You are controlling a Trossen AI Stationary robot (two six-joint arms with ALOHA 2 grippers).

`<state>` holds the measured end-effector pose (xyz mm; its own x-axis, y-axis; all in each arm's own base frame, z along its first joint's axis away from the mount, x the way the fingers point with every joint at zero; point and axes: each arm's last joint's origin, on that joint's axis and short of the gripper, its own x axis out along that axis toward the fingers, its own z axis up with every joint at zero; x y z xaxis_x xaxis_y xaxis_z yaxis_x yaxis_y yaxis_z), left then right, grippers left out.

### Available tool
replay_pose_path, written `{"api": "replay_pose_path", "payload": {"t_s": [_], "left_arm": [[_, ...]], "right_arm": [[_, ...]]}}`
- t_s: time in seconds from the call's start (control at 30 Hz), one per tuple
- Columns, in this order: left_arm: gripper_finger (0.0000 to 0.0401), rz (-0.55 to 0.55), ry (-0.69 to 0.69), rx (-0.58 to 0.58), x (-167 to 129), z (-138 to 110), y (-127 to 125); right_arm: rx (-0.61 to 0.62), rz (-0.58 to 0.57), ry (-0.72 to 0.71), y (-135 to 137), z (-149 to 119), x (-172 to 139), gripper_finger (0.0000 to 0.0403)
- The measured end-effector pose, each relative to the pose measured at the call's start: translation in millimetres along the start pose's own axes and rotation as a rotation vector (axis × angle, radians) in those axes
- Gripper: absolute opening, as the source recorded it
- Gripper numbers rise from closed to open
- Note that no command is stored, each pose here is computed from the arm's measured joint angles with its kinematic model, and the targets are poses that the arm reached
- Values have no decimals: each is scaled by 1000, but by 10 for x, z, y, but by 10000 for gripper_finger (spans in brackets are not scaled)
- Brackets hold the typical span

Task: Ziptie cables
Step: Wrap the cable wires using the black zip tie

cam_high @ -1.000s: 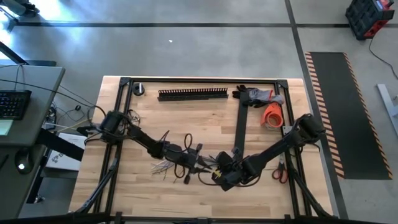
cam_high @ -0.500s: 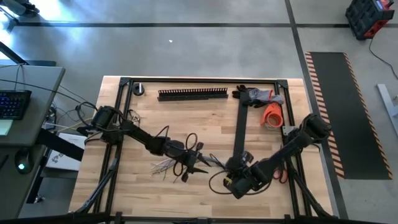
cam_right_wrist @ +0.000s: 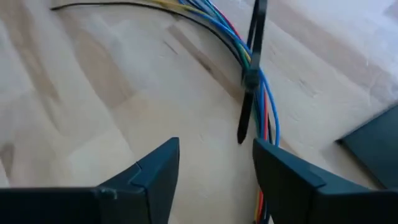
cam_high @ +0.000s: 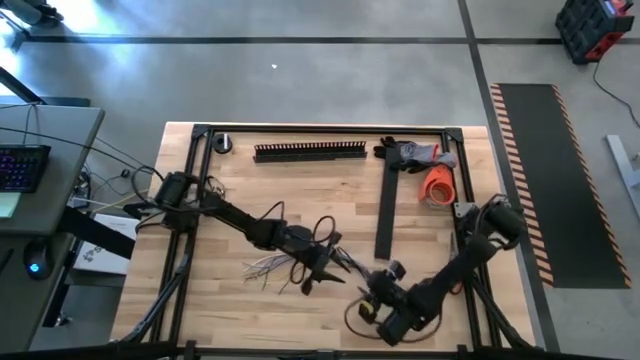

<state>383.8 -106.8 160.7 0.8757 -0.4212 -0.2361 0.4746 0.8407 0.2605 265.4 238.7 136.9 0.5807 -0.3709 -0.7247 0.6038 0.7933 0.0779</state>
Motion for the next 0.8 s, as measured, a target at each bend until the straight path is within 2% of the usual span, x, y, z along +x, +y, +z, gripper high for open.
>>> {"api": "replay_pose_path", "payload": {"t_s": [0.1,0.33,0.43,0.57,0.7,0.8], "left_arm": [[118,-21,17,-26,143,-15,41],[118,-50,91,22,387,-16,71],[118,-39,127,12,403,-7,166],[118,-35,171,16,397,-20,305],[118,-121,196,18,369,-99,391],[118,-166,201,6,352,-145,424]], "right_arm": [[-41,-38,-72,-14,-123,14,165],[-76,-69,-131,-16,-150,108,115],[-66,-73,-201,-10,-129,103,93],[-64,-81,-205,-18,-104,123,58],[-92,-86,-205,-17,-86,139,12],[-95,-91,-209,-20,-74,148,6]]}}
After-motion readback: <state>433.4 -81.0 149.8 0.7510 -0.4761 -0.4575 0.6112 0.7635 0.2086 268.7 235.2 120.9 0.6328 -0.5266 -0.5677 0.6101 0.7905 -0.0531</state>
